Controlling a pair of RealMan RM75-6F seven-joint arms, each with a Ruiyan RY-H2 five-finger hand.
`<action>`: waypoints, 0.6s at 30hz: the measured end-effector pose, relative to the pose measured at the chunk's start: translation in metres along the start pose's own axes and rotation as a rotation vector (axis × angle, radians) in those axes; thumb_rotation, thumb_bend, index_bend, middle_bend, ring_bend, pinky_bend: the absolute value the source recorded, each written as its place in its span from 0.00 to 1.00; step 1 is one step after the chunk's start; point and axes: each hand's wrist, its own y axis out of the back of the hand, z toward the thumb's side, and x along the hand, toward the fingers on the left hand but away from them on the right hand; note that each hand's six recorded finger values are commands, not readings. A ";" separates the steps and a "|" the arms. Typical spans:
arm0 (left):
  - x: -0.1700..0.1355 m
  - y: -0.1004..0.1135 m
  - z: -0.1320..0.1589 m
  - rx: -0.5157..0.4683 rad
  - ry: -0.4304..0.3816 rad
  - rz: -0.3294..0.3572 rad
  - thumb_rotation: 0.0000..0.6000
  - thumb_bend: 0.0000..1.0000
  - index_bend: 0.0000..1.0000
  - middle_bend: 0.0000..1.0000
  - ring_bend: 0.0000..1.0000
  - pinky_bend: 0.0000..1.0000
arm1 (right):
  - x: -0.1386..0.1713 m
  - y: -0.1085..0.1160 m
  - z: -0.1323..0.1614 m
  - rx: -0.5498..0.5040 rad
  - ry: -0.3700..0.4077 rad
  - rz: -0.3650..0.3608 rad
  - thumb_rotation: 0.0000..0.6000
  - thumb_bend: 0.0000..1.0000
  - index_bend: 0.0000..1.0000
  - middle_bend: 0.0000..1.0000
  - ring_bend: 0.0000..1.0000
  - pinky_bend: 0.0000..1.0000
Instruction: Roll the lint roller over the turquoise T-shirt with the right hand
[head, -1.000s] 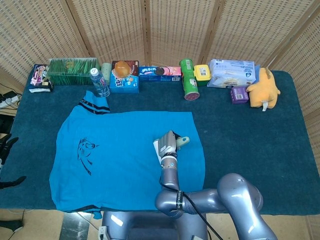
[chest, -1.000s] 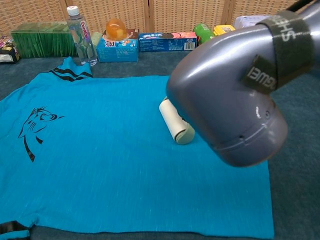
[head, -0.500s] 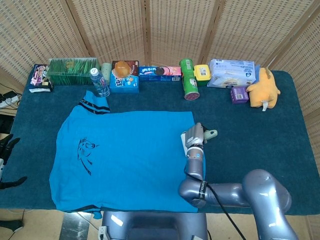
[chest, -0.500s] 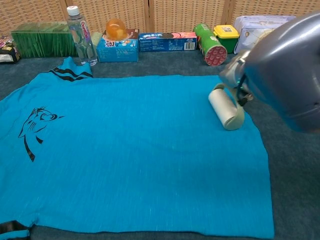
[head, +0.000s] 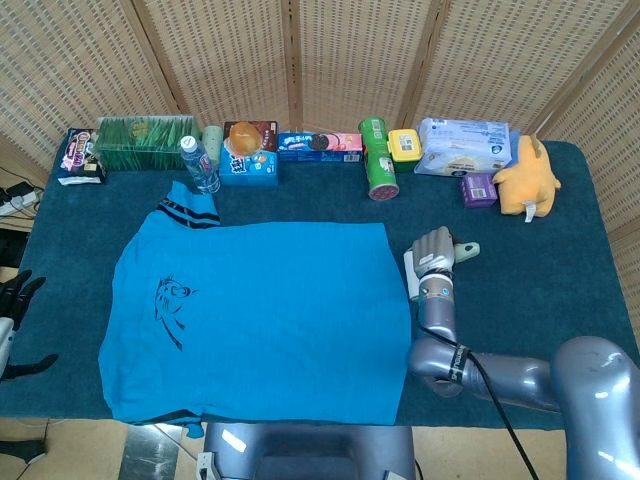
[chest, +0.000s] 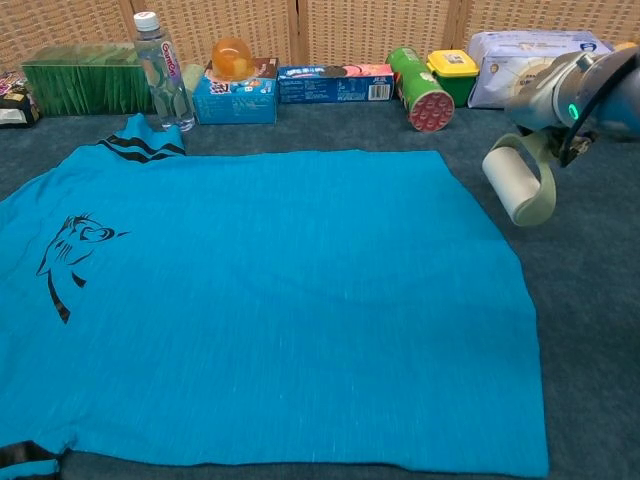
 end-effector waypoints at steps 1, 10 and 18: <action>0.000 0.000 0.000 0.000 0.001 0.000 1.00 0.11 0.00 0.00 0.00 0.08 | -0.001 0.001 -0.003 -0.016 0.003 -0.012 1.00 1.00 0.68 0.71 0.97 1.00; 0.000 -0.001 0.001 0.002 -0.001 -0.004 1.00 0.11 0.00 0.00 0.00 0.08 | -0.017 -0.013 -0.032 -0.197 0.085 -0.083 1.00 0.54 0.09 0.14 0.28 0.47; 0.000 -0.001 0.002 0.003 -0.002 -0.006 1.00 0.11 0.00 0.00 0.00 0.08 | -0.035 -0.039 -0.069 -0.210 0.012 -0.090 1.00 0.00 0.00 0.00 0.00 0.15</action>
